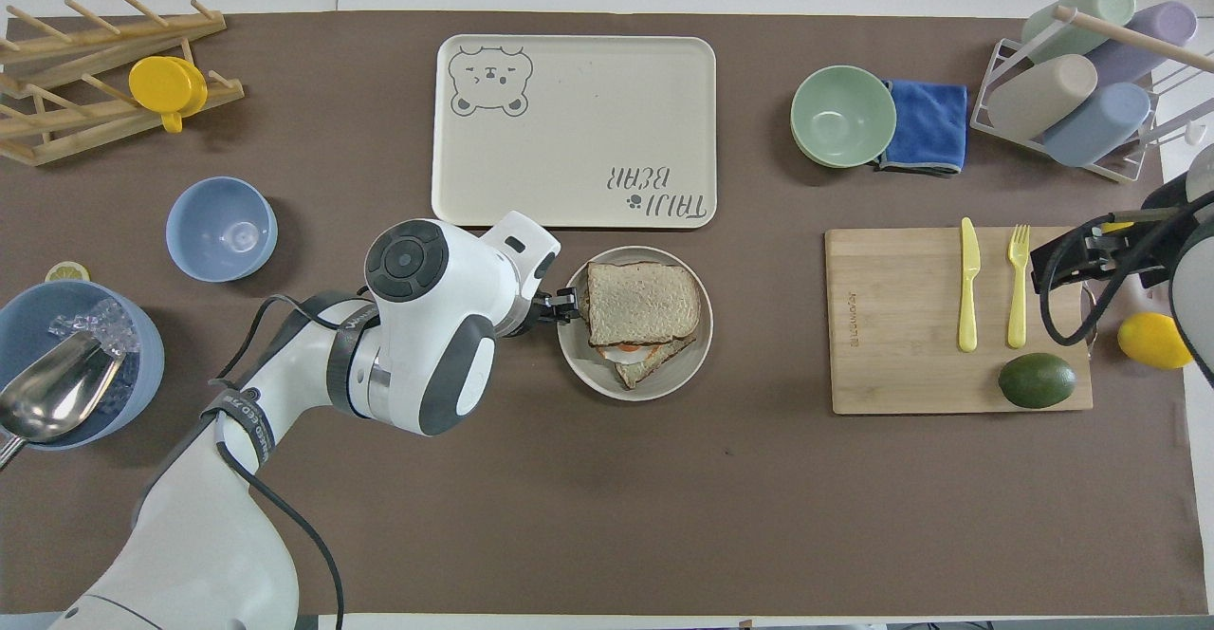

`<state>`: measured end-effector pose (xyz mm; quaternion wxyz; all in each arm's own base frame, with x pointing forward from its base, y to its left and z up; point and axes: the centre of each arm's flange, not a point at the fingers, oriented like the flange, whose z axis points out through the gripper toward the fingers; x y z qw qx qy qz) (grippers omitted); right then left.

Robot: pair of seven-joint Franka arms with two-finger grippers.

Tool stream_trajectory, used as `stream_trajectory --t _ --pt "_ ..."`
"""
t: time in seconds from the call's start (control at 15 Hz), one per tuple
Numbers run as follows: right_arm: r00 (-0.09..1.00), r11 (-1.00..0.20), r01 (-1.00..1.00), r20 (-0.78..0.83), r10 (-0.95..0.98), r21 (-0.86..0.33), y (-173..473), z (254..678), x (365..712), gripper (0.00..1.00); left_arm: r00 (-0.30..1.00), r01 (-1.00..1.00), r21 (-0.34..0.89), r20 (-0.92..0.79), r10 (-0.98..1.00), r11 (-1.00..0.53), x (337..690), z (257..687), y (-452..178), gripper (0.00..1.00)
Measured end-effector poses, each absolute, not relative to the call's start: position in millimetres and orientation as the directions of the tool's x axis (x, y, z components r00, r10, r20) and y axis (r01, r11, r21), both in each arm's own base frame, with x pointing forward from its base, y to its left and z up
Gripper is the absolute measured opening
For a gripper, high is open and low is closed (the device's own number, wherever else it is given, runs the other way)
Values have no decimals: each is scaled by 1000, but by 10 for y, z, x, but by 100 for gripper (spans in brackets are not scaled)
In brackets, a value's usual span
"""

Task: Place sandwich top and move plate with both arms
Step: 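Grasp the rim of the grey plate with the left gripper, then slide the grey plate with the left gripper onto the bear tray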

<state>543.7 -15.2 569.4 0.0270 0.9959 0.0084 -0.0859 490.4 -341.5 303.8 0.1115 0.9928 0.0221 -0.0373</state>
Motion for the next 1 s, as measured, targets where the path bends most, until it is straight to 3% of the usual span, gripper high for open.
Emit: stream_trajectory --t 0.2,0.27,0.33,0.4,0.53,1.0 --pt "985 -998 35 -168 26 51 -77 5696 5443 100 994 72 233 -98 50 -970 4839 3024 -3489 43" --pt "985 -998 42 -168 33 51 -40 5695 5444 100 993 77 237 -104 53 -968 4812 3020 -3523 31" --pt "985 -998 46 -169 37 50 -17 5695 5444 100 992 83 238 -108 58 -968 4787 3020 -3555 31" --pt "985 -998 47 -168 38 48 -6 5694 5444 100 992 88 238 -111 63 -967 4772 3020 -3576 25" --pt "985 -998 44 -168 37 39 -7 5694 5444 100 991 99 250 -114 73 -963 4765 3060 -3590 5" --pt "990 -999 17 -142 11 37 -145 5813 5451 100 984 151 276 -135 117 -949 4866 3211 -3463 5"
